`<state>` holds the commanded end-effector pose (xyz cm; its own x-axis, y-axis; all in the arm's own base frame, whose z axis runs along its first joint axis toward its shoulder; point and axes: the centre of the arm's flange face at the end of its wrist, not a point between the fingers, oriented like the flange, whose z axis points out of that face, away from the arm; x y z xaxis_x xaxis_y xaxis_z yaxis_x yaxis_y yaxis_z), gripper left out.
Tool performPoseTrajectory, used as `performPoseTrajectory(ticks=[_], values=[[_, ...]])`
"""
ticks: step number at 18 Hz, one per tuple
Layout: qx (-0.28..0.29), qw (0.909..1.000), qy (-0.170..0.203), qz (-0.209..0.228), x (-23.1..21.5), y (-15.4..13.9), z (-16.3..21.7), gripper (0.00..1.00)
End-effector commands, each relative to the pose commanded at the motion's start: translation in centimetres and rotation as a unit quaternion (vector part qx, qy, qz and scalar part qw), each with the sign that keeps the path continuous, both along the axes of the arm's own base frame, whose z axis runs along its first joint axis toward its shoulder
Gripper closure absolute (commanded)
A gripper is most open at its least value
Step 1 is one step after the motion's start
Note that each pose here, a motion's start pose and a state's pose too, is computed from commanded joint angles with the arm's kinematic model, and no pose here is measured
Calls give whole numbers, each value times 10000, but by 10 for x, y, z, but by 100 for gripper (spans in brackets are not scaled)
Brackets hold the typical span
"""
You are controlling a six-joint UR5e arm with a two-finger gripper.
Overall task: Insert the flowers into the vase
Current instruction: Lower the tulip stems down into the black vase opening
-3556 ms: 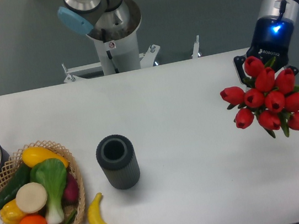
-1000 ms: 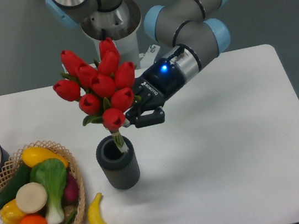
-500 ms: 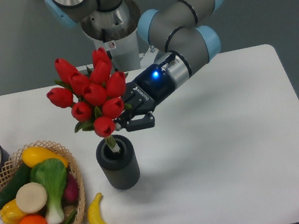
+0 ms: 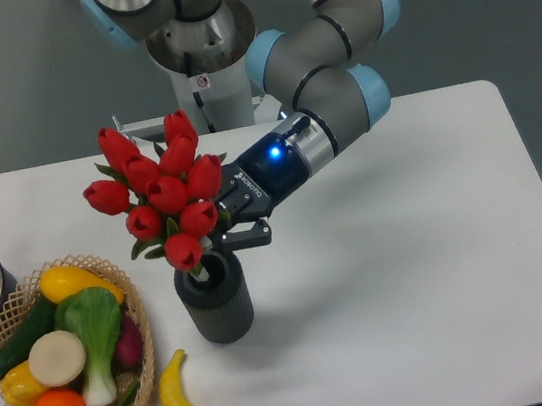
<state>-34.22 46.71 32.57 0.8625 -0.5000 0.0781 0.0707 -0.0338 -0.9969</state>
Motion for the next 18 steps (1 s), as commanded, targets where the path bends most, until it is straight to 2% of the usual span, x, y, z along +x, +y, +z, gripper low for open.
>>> performPoseTrajectory(ticks=[5, 12, 18], values=[[58, 9999, 117, 25, -4, 0, -33, 82], [-279, 9993, 237, 99, -10, -9, -45, 82], [-358, 9991, 175, 116, -10, -11, -55, 81]])
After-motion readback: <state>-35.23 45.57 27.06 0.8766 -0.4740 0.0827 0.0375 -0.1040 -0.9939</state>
